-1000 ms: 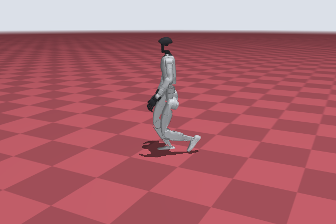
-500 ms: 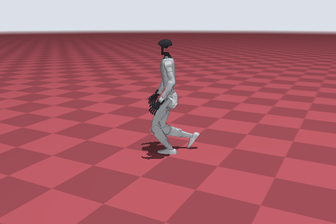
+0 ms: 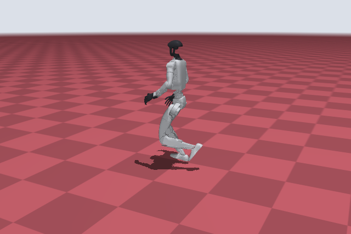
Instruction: Run
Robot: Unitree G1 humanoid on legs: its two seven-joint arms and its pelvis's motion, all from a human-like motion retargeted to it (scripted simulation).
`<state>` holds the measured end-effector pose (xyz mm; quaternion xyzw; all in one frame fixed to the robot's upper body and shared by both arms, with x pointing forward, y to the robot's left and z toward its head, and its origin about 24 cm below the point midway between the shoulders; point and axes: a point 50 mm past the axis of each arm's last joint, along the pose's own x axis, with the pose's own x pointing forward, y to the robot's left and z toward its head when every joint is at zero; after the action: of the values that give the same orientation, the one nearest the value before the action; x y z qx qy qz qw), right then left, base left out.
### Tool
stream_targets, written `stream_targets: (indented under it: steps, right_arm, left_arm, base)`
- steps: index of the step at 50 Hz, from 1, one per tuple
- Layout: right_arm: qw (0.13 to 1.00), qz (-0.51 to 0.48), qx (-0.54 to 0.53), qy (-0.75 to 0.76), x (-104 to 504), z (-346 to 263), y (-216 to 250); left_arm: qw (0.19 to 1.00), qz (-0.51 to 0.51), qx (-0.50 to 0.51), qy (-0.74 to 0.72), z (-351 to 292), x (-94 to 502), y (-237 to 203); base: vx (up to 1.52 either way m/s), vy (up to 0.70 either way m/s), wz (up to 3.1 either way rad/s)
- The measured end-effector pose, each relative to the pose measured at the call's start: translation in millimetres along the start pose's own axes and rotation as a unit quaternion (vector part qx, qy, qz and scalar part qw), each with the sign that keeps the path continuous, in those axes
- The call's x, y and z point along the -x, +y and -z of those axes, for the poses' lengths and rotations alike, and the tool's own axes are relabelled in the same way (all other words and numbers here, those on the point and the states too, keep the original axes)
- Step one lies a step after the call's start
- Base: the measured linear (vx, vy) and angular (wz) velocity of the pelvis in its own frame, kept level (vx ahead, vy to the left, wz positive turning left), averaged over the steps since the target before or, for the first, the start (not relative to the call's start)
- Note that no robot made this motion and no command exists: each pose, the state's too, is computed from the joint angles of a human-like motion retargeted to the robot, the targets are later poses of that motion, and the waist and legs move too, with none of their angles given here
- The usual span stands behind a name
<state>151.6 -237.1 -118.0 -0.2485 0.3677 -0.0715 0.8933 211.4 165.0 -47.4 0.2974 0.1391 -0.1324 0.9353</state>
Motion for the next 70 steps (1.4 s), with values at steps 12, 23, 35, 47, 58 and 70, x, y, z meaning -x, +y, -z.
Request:
stream_targets:
  steps: [12,23,35,47,58,70]
  right_arm:
    - [0.972,0.02,-0.137,-0.19,-2,-101,-17]
    - [0.996,-0.051,-0.048,0.051,15,23,23]
    - [0.961,-0.075,-0.031,0.265,82,138,9]
    - [0.996,0.004,-0.077,0.048,6,20,-8]
    - [0.992,-0.037,-0.111,-0.051,4,-24,5]
    - [0.972,-0.115,-0.144,0.144,50,80,16]
  left_arm:
    - [0.996,-0.012,0.055,0.074,42,79,19]
    - [0.997,-0.071,0.013,0.004,6,23,34]
    - [0.972,-0.061,0.063,-0.216,-95,-2,39]
    - [0.997,-0.055,0.025,-0.053,-14,38,39]
    - [0.998,-0.043,0.013,0.041,30,68,30]
    - [0.983,-0.064,0.125,-0.119,-49,4,38]
  base:
    - [1.15,0.11,-0.86]
    - [1.06,0.03,-0.38]
    - [1.12,-0.06,-0.52]
    - [1.16,0.05,-0.52]
    - [1.19,0.09,-0.26]
    - [1.31,-0.03,-0.51]
